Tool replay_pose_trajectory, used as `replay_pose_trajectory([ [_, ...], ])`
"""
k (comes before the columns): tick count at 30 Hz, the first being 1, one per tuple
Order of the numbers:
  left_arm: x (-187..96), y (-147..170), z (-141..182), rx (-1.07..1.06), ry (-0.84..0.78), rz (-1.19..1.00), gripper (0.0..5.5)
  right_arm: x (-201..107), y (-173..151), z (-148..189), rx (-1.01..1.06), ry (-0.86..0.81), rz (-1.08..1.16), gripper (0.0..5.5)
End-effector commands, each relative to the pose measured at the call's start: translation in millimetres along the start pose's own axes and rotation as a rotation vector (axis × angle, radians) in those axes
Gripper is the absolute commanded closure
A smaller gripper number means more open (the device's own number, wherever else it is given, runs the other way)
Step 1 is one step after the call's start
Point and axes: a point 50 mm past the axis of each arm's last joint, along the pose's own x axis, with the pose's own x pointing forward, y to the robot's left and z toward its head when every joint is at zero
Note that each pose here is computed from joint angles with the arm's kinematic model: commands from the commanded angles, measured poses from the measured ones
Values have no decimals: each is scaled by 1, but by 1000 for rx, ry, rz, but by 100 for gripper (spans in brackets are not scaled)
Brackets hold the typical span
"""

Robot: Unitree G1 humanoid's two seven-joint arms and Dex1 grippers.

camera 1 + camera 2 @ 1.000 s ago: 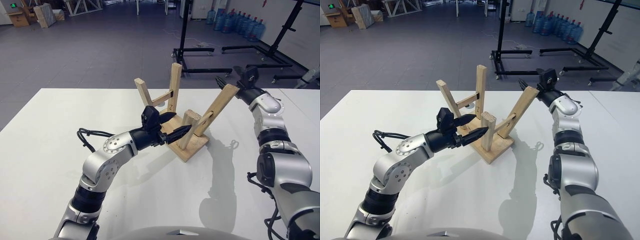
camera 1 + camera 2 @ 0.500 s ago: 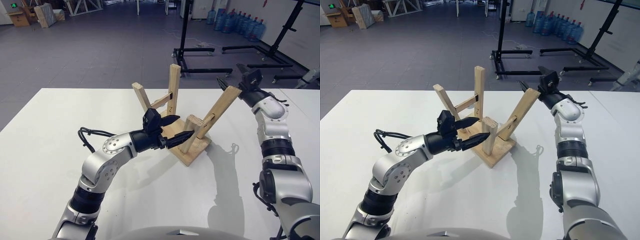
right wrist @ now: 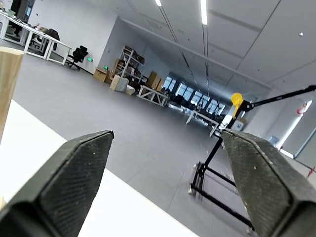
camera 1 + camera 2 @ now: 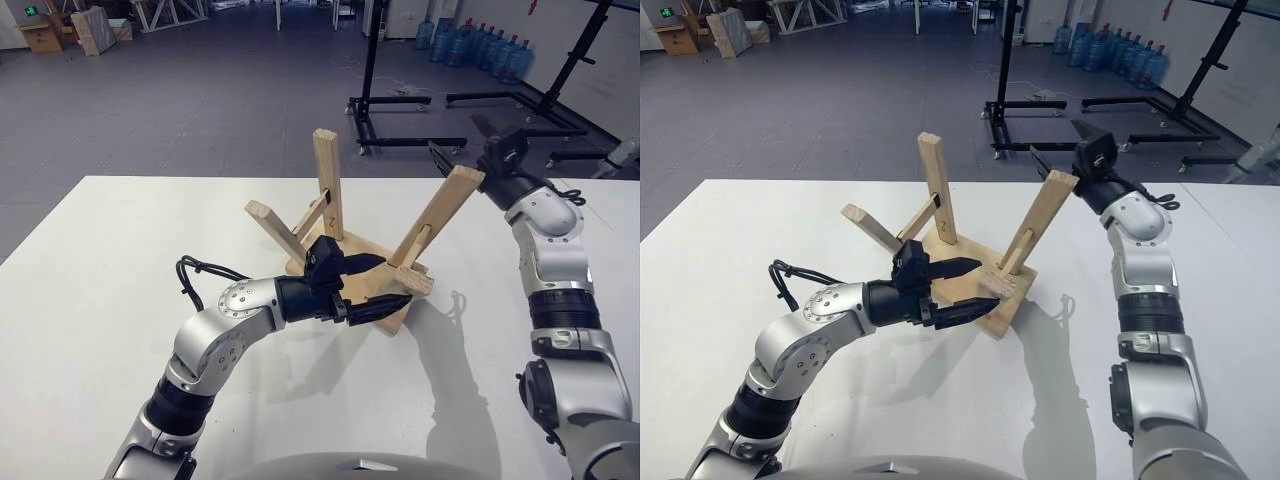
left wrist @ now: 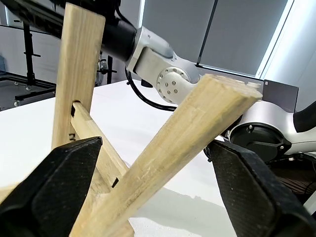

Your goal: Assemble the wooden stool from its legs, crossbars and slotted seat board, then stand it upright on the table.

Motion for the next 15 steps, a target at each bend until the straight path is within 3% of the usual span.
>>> replay_pose_trajectory([
  [1,-10,35,21,84,-71,303,161,-2,87,-22,49,35,379,148],
  [15,-25,46,1,46,52,375,161,-13,117,0,68,-19,489,148],
])
